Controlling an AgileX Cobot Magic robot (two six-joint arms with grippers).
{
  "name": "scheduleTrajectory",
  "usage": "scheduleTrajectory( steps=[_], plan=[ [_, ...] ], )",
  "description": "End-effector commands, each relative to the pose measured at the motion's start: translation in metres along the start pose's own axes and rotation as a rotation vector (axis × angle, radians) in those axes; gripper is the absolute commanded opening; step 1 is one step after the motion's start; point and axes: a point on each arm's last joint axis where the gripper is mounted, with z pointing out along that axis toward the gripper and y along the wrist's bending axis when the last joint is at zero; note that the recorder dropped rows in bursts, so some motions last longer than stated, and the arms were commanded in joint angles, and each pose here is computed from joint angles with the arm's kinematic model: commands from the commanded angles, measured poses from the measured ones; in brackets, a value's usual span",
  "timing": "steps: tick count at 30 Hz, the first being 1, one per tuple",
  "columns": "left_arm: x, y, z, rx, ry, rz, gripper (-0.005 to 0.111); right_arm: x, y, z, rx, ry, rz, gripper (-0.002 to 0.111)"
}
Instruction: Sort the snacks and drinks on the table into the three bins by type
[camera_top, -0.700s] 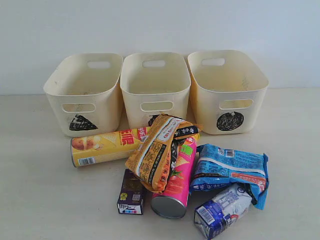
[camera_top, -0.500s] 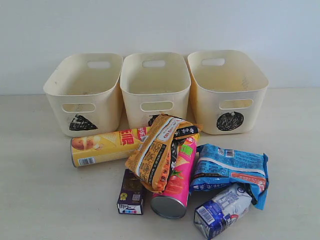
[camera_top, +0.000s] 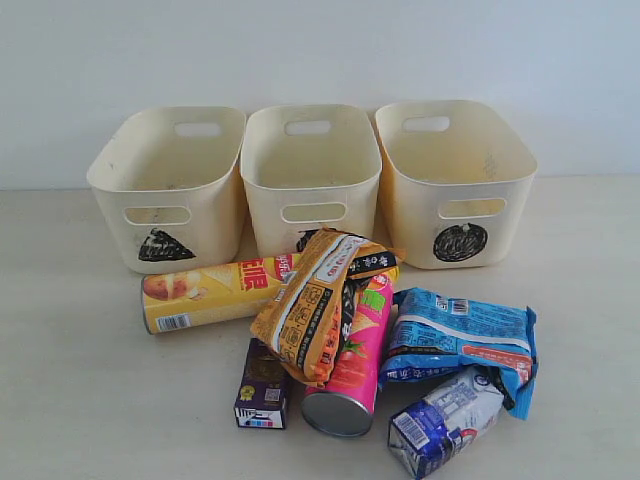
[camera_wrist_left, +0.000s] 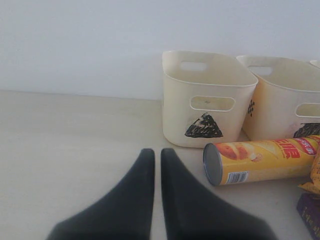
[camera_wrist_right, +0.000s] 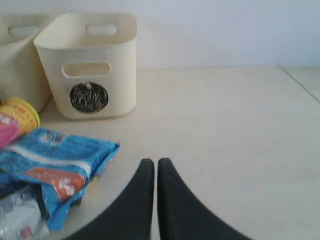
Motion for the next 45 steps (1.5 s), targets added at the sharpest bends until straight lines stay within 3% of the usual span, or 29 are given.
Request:
scheduleTrajectory(
  steps=[1,6,8,25,31,38,45],
  plan=[
    [-0.002,-0.001,-0.001,0.006,-0.015,-0.015,0.004,-0.03,-0.004,-0.006,0.035,-0.337,0.04,0.0],
    [-0.002,-0.001,-0.001,0.006,-0.015,-0.015,0.004,-0.064,-0.01,-0.028,0.092,-0.789,0.062,0.0],
    [-0.002,-0.001,-0.001,0.006,-0.015,-0.015,0.004,-0.07,-0.011,-0.034,0.022,-0.894,0.236,0.0],
    [-0.002,-0.004,-0.001,0.061,-0.009,-0.009,0.004,-0.161,0.005,0.028,-0.027,-0.107,0.332,0.0],
    [-0.002,-0.004,-0.001,0.06,-0.009,-0.009,0.004,-0.187,0.023,0.064,-0.132,0.103,0.405,0.0],
    [-0.002,-0.002,-0.001,0.031,-0.012,-0.012,0.004,-0.183,0.049,0.113,-0.216,0.288,0.471,0.0],
    [-0.002,-0.001,-0.001,0.021,-0.013,-0.013,0.004,-0.165,0.08,0.151,-0.421,0.562,0.324,0.0]
  ],
)
